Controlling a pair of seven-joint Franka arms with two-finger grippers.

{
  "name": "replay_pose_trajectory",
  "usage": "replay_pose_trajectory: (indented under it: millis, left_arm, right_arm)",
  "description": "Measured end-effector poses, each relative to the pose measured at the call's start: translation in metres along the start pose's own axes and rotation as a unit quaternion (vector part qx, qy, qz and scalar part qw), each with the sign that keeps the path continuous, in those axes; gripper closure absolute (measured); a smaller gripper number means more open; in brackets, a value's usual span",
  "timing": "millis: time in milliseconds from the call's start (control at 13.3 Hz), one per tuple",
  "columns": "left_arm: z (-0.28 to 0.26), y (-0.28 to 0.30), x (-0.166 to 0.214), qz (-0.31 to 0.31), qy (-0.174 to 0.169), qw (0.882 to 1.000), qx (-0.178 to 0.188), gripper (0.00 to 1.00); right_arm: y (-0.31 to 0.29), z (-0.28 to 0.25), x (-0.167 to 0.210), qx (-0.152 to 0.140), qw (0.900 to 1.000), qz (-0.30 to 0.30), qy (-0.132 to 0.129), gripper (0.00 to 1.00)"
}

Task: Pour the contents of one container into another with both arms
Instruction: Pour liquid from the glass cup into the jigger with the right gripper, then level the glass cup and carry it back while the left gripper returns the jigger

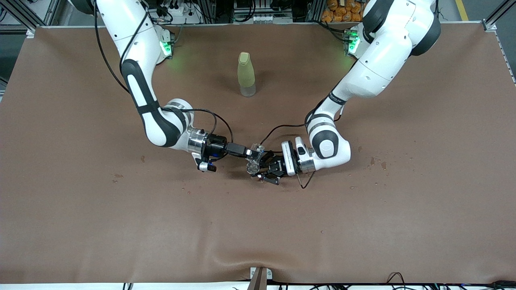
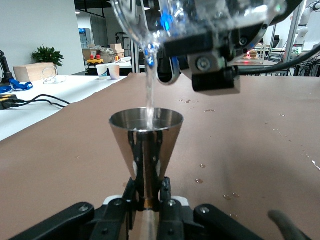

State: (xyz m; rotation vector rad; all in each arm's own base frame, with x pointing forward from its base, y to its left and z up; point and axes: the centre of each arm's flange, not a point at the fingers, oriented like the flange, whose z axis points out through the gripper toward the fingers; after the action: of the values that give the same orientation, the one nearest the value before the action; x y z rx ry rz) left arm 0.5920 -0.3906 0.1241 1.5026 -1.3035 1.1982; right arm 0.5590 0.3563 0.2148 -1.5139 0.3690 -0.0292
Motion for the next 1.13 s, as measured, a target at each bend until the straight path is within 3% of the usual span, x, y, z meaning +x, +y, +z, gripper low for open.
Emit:
replay_pose_trajectory:
  millis: [526,752,827,977,1127]
  left_arm:
    - [0.0,0.0,0.0,0.0,0.0,1.0,0.0,0.79]
    - [0.0,0.0,0.0,0.0,0.0,1.0,0.0,0.79]
    - [-0.001,-0.001,0.0,0.0,-0.001,1.0,0.001,0.79]
    - [-0.005,-0.005,-0.001,0.0,-0.001,1.0,0.005,0.79]
    - [-0.019,-0.017,-0.002,-0.002,-0.002,1.0,0.018,0.79]
  right_arm:
    - [0.012,0.002,0.0,0.023,0.999,0.036,0.011,0.5]
    - [0.007,-0.001,0.005,0.03,0.999,-0.023,0.006,0.5]
    - [0.003,-0.007,0.011,0.031,0.998,-0.056,-0.004,0.5]
    - [-0.013,-0.038,0.037,0.024,0.991,-0.117,-0.057,0.5]
    - [-0.034,-0.107,0.084,-0.009,0.976,-0.196,-0.099,0.5]
